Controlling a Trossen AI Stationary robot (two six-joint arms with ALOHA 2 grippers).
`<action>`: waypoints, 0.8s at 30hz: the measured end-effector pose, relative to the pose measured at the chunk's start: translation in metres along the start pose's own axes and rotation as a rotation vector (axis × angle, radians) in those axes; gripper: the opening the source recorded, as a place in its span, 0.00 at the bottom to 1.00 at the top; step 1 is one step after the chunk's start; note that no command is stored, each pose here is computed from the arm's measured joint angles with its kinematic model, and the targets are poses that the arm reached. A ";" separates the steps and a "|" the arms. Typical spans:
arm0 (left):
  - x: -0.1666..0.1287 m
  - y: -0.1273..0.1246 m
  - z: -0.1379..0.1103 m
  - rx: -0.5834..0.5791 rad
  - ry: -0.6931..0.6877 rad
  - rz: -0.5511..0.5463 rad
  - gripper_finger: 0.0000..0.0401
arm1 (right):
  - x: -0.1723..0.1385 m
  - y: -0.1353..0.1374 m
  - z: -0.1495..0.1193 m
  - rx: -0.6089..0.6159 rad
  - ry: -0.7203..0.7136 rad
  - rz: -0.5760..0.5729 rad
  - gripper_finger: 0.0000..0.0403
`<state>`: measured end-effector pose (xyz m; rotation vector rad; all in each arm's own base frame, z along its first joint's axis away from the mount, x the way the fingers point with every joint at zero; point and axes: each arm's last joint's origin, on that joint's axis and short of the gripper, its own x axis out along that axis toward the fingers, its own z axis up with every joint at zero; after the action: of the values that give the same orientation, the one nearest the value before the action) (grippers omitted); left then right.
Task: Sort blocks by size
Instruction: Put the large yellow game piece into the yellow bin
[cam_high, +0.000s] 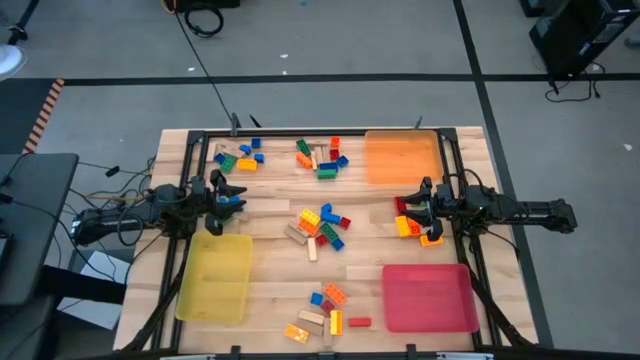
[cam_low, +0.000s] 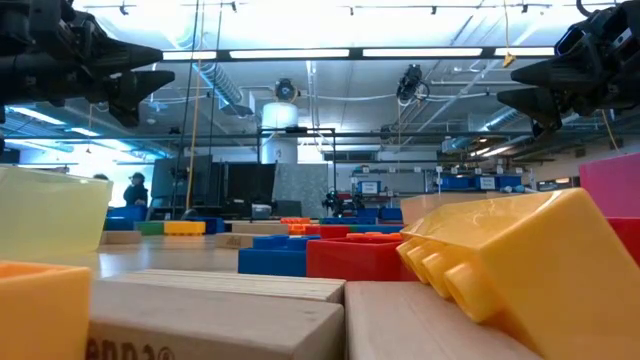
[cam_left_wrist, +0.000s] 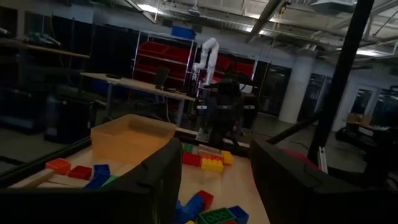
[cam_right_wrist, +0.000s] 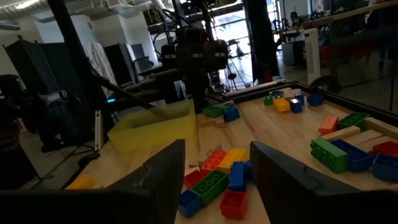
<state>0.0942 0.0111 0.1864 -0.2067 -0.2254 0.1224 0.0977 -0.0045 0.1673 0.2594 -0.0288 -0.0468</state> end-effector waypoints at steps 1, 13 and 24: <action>0.000 0.000 0.000 0.000 0.001 0.000 0.49 | 0.000 0.000 0.000 0.000 0.000 0.000 0.48; 0.000 0.003 0.005 -0.004 -0.067 0.110 0.49 | 0.000 0.000 0.000 0.000 0.000 0.000 0.48; 0.002 -0.002 0.014 0.010 0.110 0.072 0.49 | 0.000 0.000 0.000 0.000 -0.003 0.000 0.48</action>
<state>0.0927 0.0123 0.2001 -0.2110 -0.1077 0.1830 0.0977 -0.0045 0.1676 0.2594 -0.0319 -0.0467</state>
